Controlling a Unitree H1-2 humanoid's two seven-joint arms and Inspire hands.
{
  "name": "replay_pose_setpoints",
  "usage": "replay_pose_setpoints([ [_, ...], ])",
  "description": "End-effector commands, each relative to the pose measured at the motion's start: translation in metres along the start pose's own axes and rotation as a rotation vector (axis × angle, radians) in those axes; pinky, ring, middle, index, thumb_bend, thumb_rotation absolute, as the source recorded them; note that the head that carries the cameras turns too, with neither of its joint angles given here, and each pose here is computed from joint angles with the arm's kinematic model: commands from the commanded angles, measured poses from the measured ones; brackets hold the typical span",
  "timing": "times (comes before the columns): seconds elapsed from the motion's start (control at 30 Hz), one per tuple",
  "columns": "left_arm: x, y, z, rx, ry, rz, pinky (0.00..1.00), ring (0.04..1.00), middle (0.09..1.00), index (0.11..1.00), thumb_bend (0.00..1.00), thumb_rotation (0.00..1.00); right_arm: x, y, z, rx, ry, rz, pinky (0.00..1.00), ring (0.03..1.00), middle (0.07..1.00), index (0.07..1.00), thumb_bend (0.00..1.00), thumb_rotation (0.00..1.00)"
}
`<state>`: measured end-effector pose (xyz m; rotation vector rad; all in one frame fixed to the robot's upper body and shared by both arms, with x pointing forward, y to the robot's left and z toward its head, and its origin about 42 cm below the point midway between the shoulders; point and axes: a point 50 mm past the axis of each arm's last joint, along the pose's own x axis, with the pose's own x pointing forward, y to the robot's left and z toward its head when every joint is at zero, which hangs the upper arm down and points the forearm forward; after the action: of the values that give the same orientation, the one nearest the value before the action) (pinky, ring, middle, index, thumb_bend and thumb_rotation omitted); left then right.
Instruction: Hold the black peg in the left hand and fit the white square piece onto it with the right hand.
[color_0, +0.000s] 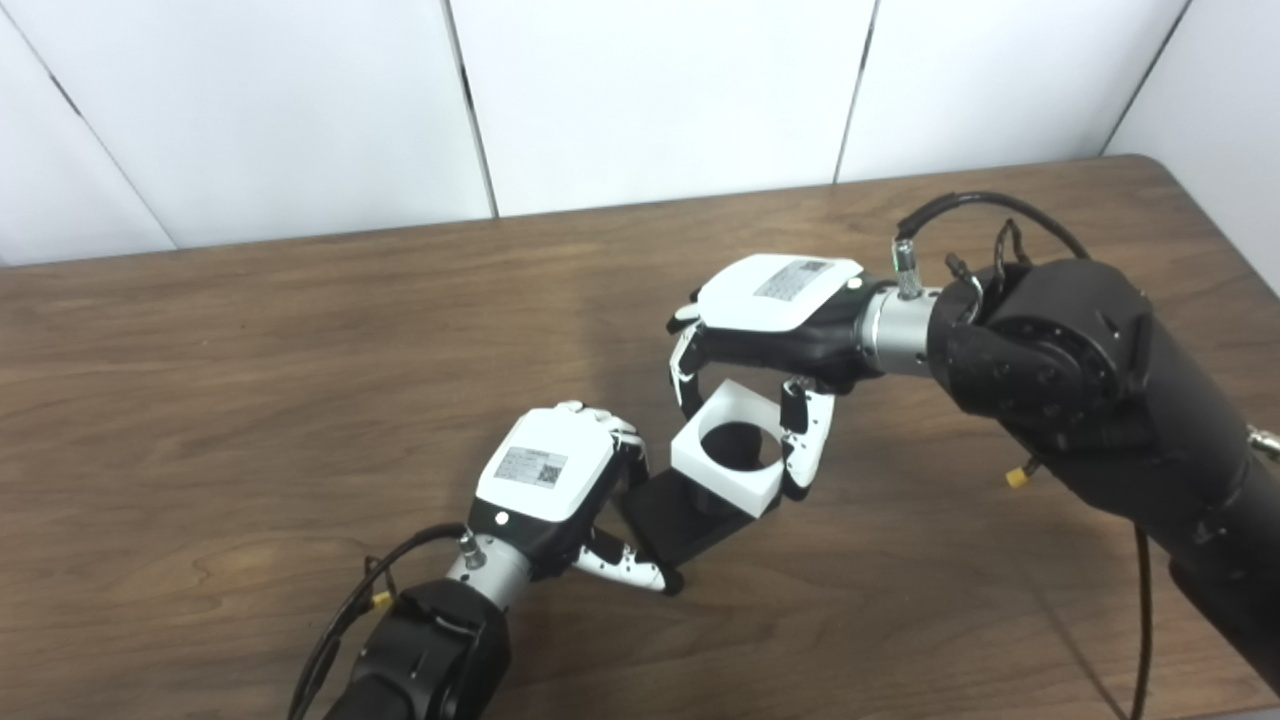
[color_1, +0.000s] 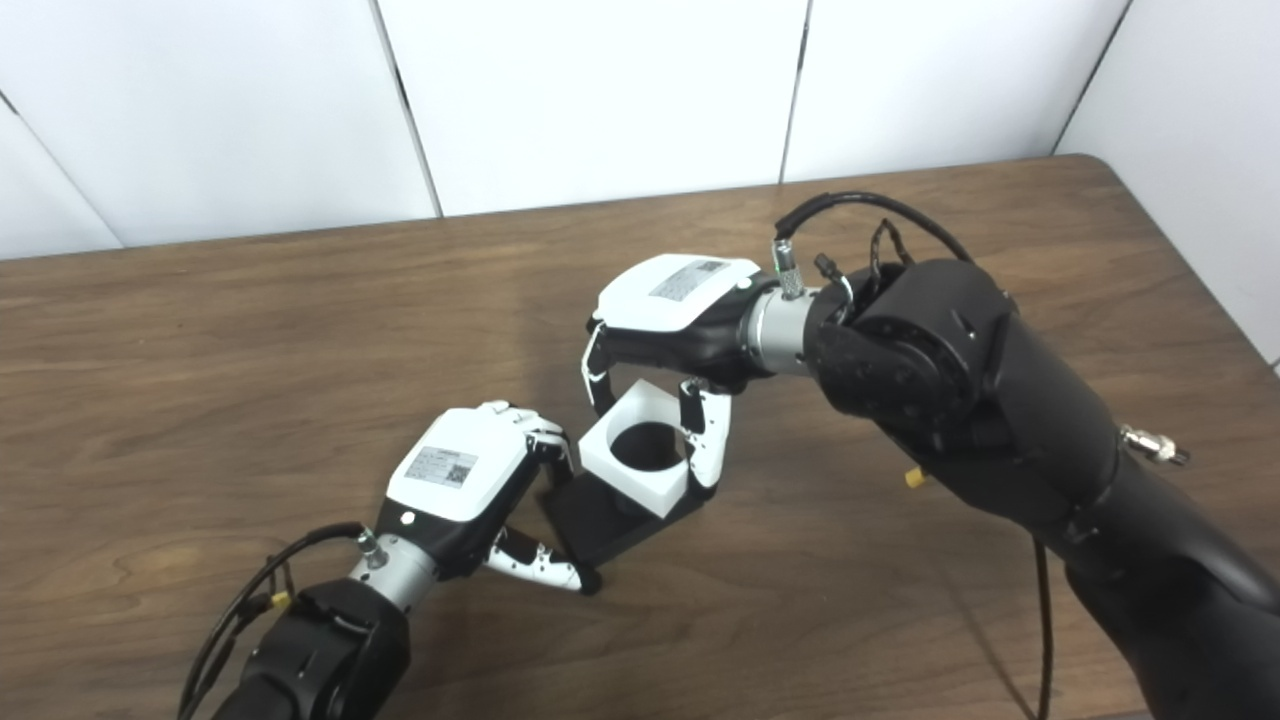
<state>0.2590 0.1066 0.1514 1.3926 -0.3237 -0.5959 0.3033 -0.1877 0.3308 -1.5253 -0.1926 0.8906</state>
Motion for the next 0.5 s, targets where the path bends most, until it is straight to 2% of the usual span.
replay_pose_setpoints([
  [0.0,-0.0023,-0.0202,0.0074,0.024,-0.008,-0.110,0.86,0.821,0.766,0.491,0.51,0.06,-0.0022,-0.0125,-0.0013,-0.040,0.011,-0.044,1.00,0.945,0.796,0.487,0.52,0.13],
  [0.47,-0.0018,-0.0193,0.0089,0.022,-0.013,-0.114,0.87,0.826,0.769,0.491,0.51,0.06,0.0047,-0.0043,0.0012,-0.037,-0.002,-0.071,0.99,0.935,0.790,0.485,0.52,0.13],
])
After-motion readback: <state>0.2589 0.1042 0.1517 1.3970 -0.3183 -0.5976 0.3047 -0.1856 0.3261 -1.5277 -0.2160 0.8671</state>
